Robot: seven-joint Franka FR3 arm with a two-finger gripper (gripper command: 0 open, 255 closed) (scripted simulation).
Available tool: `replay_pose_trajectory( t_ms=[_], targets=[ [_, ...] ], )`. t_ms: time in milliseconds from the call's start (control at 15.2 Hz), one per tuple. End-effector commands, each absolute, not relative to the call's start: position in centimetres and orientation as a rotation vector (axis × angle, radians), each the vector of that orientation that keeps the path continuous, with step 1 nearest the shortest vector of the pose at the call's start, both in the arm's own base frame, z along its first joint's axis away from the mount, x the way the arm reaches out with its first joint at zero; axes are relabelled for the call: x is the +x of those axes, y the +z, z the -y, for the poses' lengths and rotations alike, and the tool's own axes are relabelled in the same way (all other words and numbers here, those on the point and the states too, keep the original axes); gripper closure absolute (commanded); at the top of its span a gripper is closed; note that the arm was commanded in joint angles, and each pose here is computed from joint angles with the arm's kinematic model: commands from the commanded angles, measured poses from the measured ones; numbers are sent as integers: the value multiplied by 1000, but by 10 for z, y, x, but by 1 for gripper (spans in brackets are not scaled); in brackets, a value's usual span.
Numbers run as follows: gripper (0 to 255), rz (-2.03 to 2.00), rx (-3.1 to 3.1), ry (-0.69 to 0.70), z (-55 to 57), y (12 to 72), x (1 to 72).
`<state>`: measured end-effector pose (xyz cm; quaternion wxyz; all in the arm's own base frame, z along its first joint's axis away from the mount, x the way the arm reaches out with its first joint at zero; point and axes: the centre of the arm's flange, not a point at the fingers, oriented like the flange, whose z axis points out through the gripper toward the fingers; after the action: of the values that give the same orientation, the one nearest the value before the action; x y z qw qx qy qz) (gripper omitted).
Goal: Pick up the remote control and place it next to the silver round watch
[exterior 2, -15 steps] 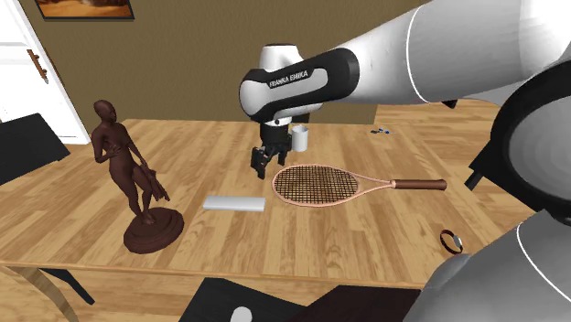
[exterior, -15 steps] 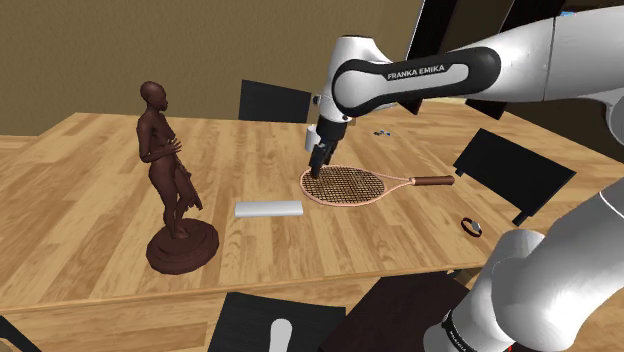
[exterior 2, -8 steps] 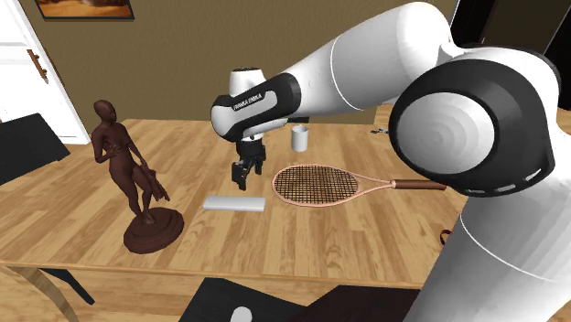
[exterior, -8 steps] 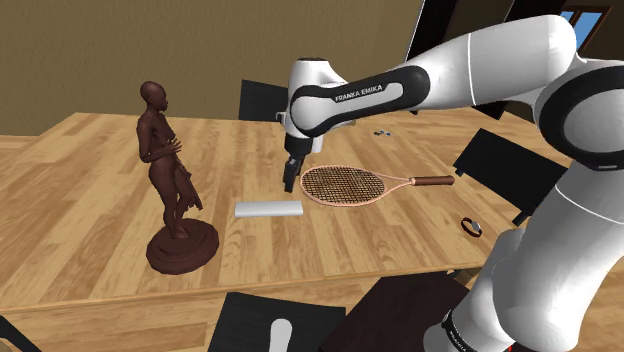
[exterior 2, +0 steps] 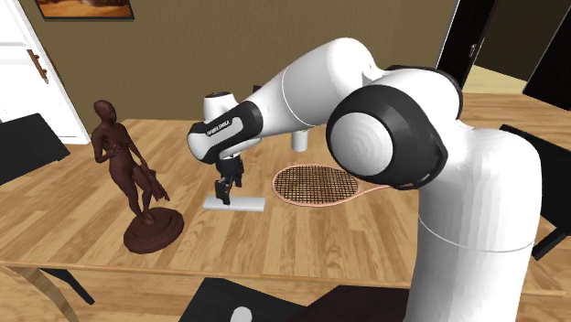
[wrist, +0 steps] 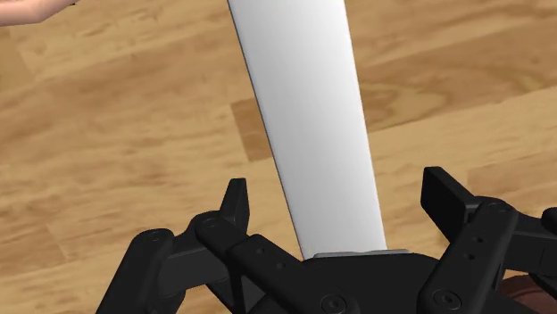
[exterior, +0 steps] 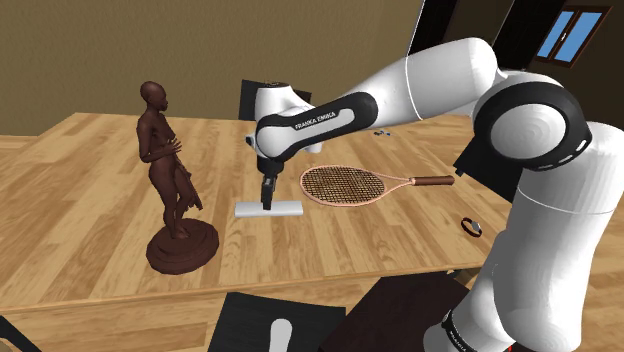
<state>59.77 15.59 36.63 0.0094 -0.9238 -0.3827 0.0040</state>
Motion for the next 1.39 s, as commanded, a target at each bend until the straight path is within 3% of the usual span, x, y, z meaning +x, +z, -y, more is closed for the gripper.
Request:
replay_pose_trajectory(
  t_ms=[0, 330, 858, 924, 1320],
  targets=[
    [0, 1207, -2881, 14, -158, 355, 600],
    [0, 1207, -2881, 14, -158, 326, 600],
    [0, 1207, -2881, 14, -158, 326, 600],
    [255, 1207, -2881, 14, -158, 326, 600],
    [255, 1207, -2881, 14, -158, 326, 600]
  ],
)
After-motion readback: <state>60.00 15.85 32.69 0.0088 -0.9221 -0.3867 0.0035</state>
